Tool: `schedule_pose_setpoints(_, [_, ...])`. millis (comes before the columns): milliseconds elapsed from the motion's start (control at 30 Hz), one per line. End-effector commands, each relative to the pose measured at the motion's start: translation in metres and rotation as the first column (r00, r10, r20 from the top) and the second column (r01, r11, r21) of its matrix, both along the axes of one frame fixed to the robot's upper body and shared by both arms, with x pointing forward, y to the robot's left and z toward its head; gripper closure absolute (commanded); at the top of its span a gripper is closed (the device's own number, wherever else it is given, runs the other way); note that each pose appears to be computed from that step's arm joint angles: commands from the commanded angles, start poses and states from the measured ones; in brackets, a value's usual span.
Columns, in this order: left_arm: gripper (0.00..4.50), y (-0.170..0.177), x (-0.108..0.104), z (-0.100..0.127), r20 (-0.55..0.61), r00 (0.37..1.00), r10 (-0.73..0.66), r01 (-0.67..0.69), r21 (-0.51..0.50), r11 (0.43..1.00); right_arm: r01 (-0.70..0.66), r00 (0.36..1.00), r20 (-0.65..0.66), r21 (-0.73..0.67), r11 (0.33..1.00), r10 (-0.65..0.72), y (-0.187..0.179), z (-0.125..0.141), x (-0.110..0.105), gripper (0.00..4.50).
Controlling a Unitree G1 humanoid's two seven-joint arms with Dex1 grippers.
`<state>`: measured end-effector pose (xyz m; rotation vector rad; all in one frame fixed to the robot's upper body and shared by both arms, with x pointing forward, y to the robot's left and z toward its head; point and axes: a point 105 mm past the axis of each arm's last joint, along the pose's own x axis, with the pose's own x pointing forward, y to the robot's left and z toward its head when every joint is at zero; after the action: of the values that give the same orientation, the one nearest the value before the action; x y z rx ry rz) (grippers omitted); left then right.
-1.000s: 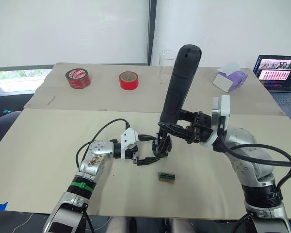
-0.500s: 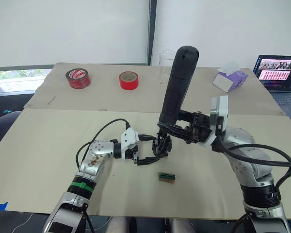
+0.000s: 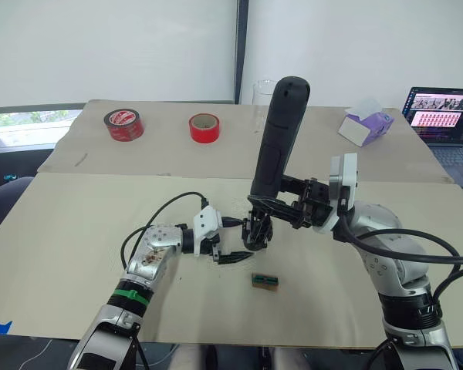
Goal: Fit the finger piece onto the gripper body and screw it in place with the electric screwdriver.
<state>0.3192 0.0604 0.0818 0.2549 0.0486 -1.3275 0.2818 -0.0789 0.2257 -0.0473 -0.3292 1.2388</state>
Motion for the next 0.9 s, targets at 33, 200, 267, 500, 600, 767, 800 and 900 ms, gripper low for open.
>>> schedule_pose_setpoints(33, [0.0, -0.005, 0.004, 0.006, 0.028, 1.0, -0.013, 0.013, 0.001, 1.0, -0.018, 0.996, 0.084, 0.027, 0.999, 0.015, 0.002, 0.019, -0.005, 2.59])
schedule_pose_setpoints(200, [0.0, -0.012, 0.006, 0.003, 0.02, 1.0, -0.025, 0.025, -0.003, 1.0, -0.019, 0.996, 0.085, 0.025, 1.0, 0.017, 0.002, 0.019, -0.005, 2.59])
schedule_pose_setpoints(267, [0.0, -0.015, 0.007, 0.003, 0.016, 0.999, -0.029, 0.029, -0.008, 1.0, -0.019, 0.996, 0.085, 0.025, 1.0, 0.017, 0.002, 0.019, -0.006, 2.59])
schedule_pose_setpoints(500, [0.0, -0.028, 0.01, 0.0, 0.007, 0.998, -0.057, 0.058, -0.012, 0.998, -0.016, 0.996, 0.084, 0.022, 1.0, 0.014, 0.002, 0.018, -0.005, 2.59])
schedule_pose_setpoints(600, [0.0, -0.03, 0.011, -0.001, 0.006, 0.998, -0.062, 0.062, -0.01, 0.998, -0.014, 0.996, 0.085, 0.021, 1.0, 0.012, 0.002, 0.018, -0.005, 2.59])
schedule_pose_setpoints(767, [0.0, -0.032, 0.013, -0.004, 0.003, 0.998, -0.065, 0.065, -0.008, 0.998, -0.009, 0.996, 0.084, 0.021, 1.0, 0.007, 0.003, 0.018, -0.005, 2.59])
schedule_pose_setpoints(800, [0.0, -0.032, 0.012, -0.004, 0.0, 0.998, -0.066, 0.066, -0.01, 0.998, -0.008, 0.997, 0.083, 0.019, 1.0, 0.006, 0.002, 0.018, -0.005, 2.59])
schedule_pose_setpoints(900, [0.26, -0.033, 0.012, -0.006, -0.002, 0.998, -0.07, 0.07, -0.009, 0.998, -0.005, 0.997, 0.081, 0.015, 1.0, 0.004, 0.002, 0.017, -0.005, 2.59])
